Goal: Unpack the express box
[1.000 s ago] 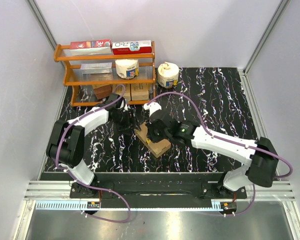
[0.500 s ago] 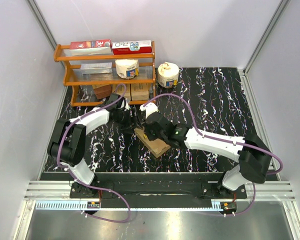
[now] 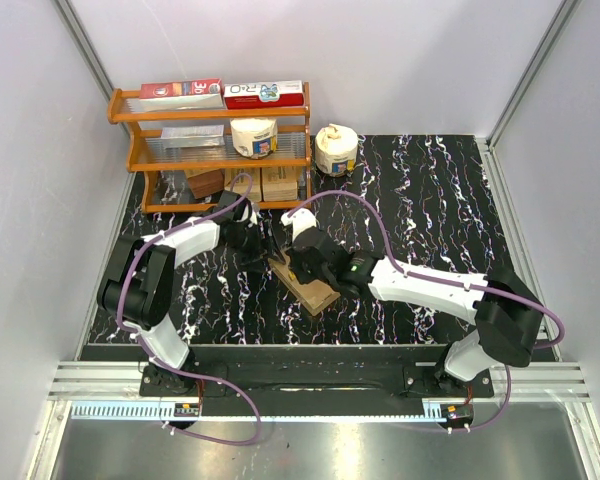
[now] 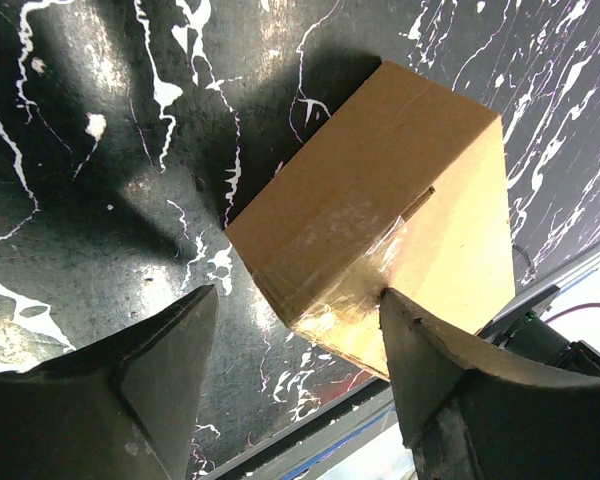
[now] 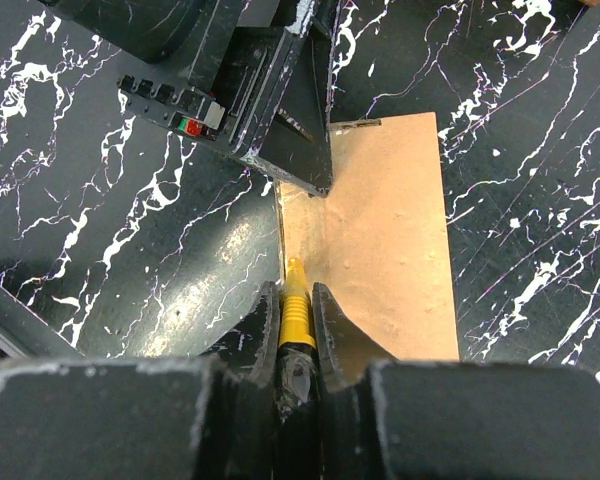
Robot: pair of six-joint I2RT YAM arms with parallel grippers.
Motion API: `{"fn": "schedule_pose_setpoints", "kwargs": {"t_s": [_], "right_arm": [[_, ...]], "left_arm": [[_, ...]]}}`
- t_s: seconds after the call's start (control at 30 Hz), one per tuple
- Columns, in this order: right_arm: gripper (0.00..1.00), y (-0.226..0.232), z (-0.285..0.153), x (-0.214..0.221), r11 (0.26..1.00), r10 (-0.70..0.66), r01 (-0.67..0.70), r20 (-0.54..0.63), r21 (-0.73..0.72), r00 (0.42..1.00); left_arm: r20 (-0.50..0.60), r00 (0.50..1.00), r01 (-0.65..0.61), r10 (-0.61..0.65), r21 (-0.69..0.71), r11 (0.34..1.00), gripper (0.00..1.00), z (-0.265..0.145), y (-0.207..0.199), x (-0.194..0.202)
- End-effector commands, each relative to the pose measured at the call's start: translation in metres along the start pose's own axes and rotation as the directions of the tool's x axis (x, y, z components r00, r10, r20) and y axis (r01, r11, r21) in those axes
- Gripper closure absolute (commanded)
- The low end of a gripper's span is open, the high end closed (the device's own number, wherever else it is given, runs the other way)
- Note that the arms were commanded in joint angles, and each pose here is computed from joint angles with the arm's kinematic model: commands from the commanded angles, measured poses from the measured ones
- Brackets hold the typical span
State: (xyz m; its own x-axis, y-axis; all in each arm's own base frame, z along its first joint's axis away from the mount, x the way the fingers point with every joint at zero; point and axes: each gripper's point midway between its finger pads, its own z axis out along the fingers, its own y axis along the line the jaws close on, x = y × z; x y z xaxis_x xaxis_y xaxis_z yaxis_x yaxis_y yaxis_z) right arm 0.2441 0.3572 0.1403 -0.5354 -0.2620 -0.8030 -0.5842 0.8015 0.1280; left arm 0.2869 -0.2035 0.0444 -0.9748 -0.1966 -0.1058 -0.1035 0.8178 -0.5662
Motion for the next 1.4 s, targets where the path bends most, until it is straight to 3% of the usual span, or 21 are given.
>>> {"fn": "schedule_pose_setpoints", "kwargs": {"t_s": [0.0,1.37], "right_arm": [[1.00,0.005,-0.004,0.005,0.999,0.025,-0.025,-0.009,-0.036,1.000],[1.00,0.000,-0.025,0.012,0.998,0.047,-0.049,-0.035,-0.038,0.998]], "left_arm": [[0.001,1.000,0.004,-0.004,-0.006,1.000,0.31,0.006,0.004,0.001],[-0.011,0.999,0.034,-0.035,-0.068,0.997,0.34,0.014,0.020,0.005]]}}
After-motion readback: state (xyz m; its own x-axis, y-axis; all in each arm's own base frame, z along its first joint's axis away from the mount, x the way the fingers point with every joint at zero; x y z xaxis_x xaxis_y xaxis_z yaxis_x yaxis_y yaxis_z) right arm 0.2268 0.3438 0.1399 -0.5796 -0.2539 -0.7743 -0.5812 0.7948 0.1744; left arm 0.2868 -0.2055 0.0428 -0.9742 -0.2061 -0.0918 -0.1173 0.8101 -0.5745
